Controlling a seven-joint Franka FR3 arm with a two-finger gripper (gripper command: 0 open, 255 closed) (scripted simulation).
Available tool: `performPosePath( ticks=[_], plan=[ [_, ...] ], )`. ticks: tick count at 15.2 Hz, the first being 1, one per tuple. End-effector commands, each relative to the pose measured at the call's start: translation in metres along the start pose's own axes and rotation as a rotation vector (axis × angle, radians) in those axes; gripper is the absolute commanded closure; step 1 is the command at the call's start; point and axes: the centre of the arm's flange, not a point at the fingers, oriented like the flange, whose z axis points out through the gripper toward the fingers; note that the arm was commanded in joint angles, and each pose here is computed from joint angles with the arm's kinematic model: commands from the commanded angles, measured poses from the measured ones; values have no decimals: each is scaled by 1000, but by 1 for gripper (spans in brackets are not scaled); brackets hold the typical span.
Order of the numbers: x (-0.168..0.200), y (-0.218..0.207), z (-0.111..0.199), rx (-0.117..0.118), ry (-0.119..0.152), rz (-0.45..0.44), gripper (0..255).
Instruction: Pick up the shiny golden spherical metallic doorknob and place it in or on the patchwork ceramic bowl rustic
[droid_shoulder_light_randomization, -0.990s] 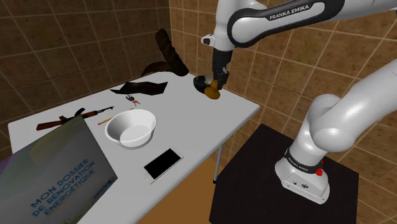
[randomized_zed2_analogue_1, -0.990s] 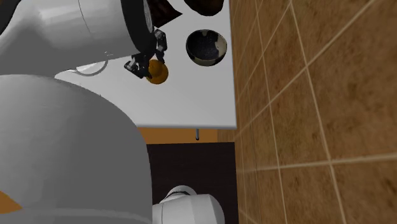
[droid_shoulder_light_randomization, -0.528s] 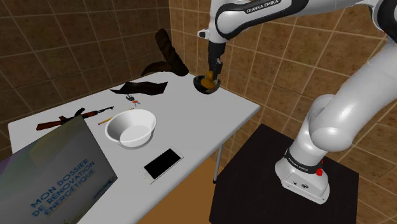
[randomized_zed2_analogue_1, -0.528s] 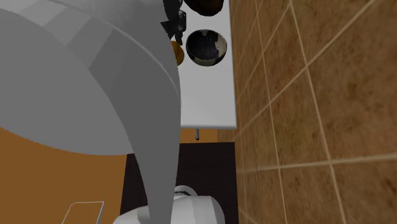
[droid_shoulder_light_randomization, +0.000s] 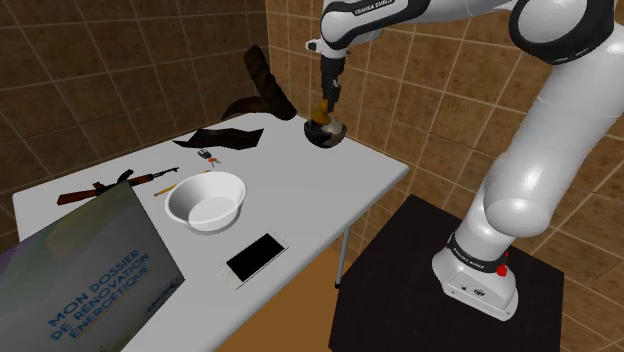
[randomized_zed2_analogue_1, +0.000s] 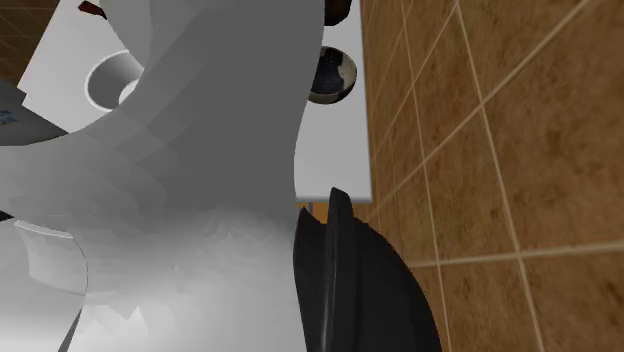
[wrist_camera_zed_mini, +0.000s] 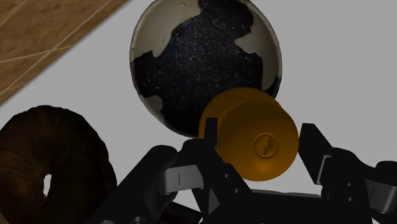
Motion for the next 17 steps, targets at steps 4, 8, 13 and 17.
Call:
performPosePath(
  ticks=[4,8,13,17],
  plan=[
    [-3,53,9,0,0,-1,255],
    [-3,51,30,0,0,-1,255],
    [-4,49,56,0,0,-1,255],
    [-4,48,73,0,0,-1,255]
  ],
)
